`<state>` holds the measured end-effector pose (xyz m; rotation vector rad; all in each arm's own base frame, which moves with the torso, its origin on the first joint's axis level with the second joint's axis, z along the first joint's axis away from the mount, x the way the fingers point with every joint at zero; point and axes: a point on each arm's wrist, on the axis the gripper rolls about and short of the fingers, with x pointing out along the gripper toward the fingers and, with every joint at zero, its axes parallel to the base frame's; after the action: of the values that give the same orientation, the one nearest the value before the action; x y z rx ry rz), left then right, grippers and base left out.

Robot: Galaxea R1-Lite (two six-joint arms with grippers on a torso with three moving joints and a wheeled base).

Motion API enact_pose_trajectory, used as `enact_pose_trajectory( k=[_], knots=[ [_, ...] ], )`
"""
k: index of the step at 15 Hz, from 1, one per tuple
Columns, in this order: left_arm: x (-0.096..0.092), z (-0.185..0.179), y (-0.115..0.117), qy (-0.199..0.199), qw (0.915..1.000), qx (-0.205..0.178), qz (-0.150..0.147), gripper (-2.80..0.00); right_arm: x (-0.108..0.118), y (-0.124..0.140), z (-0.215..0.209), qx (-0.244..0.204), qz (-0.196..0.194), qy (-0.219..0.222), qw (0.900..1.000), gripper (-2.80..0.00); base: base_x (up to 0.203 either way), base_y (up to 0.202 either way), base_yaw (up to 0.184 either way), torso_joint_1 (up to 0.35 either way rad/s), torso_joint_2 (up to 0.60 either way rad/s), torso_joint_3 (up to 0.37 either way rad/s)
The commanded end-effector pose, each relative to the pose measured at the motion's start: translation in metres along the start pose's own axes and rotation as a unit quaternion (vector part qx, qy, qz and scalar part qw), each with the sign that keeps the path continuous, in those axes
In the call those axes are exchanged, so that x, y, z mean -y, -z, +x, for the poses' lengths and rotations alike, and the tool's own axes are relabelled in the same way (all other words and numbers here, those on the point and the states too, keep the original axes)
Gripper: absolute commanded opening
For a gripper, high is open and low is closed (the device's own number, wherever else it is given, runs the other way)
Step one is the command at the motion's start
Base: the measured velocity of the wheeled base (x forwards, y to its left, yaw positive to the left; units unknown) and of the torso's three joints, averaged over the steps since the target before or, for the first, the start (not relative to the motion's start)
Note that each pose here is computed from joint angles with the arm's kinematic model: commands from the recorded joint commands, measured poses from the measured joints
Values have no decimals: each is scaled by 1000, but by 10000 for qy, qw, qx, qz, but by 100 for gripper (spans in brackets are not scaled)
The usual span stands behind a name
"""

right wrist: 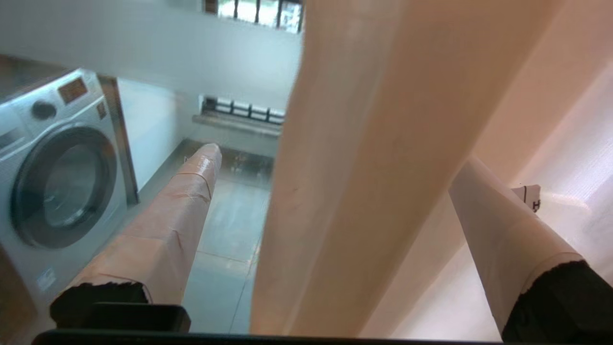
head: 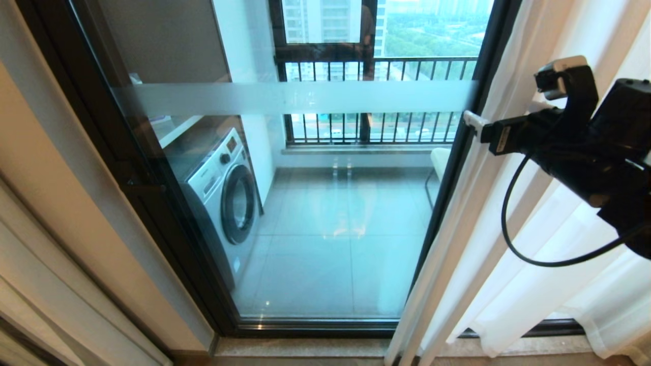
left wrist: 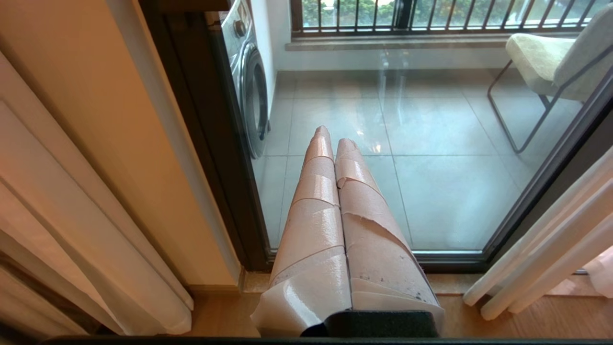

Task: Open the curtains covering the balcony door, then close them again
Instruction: Pull the inner curtains open on both sides

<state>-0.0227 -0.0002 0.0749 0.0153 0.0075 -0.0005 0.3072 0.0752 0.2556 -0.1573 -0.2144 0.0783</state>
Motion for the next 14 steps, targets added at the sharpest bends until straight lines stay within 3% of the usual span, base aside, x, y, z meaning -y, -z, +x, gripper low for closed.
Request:
enact_pose_trajectory(
  k=[1, 11, 12, 14],
  knots=[
    [0, 0, 0, 0, 10000, -1, 0, -280, 1, 3, 8, 155, 5, 75, 9999, 0, 0, 0, 0, 0, 0, 0],
    [0, 0, 0, 3, 10000, -1, 0, -280, 14, -1, 27, 382, -210, 329, 9985, 0, 0, 0, 0, 0, 0, 0],
    [0, 0, 0, -2, 10000, -1, 0, -280, 14, -1, 27, 378, -263, 328, 9984, -280, 0, 0, 0, 0, 0, 0],
    [0, 0, 0, -2, 10000, -1, 0, -280, 14, -3, 27, 435, -255, 320, 9982, -280, 0, 0, 0, 0, 0, 0]
  ],
)
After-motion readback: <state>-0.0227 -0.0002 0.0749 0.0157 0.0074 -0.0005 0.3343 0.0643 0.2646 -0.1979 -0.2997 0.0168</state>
